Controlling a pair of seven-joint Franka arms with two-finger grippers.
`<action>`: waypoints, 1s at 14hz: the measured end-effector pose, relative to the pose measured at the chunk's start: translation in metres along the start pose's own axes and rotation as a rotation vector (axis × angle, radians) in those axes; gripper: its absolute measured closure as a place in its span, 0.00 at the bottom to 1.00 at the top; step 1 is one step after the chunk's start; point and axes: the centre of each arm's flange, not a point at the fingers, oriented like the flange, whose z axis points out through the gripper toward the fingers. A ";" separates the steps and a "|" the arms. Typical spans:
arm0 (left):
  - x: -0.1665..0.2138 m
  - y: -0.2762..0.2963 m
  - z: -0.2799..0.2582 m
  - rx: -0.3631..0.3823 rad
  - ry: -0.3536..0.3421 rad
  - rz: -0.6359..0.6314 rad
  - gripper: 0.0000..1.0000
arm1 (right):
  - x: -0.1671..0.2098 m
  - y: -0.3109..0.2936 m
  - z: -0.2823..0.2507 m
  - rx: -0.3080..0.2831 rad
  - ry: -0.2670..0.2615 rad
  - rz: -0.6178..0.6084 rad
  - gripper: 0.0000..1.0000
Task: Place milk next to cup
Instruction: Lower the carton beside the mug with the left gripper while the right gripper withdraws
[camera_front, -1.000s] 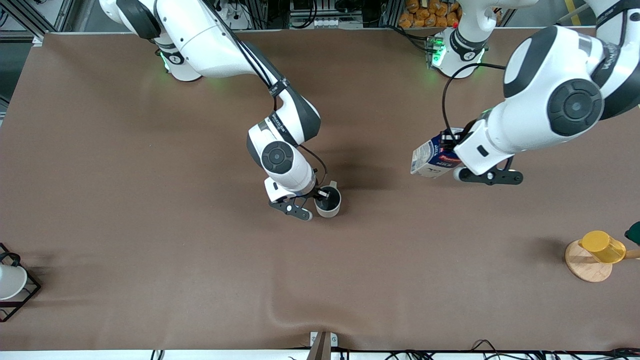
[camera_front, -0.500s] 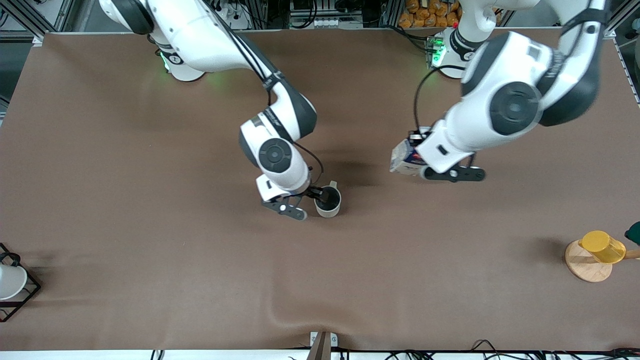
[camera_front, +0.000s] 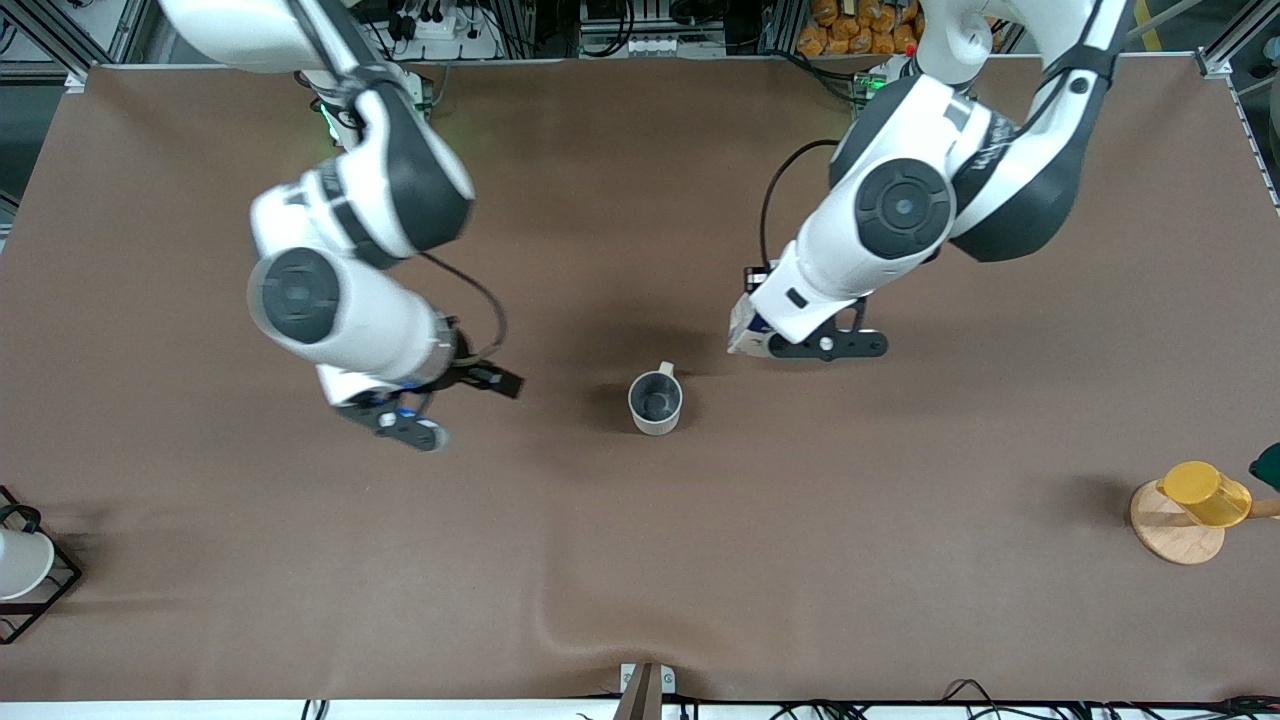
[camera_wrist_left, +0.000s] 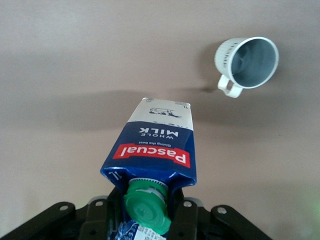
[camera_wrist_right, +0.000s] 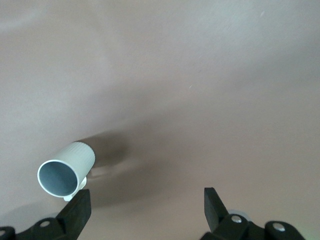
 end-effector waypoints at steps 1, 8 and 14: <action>0.000 0.012 0.004 -0.001 0.001 0.014 0.62 | 0.008 0.012 -0.009 0.004 0.001 -0.015 0.00; -0.001 0.083 0.055 0.006 0.017 0.108 0.62 | 0.057 0.145 -0.084 0.005 -0.051 -0.125 0.00; 0.007 0.107 0.097 0.019 0.023 0.075 0.62 | 0.105 0.259 -0.100 0.038 -0.046 -0.295 0.00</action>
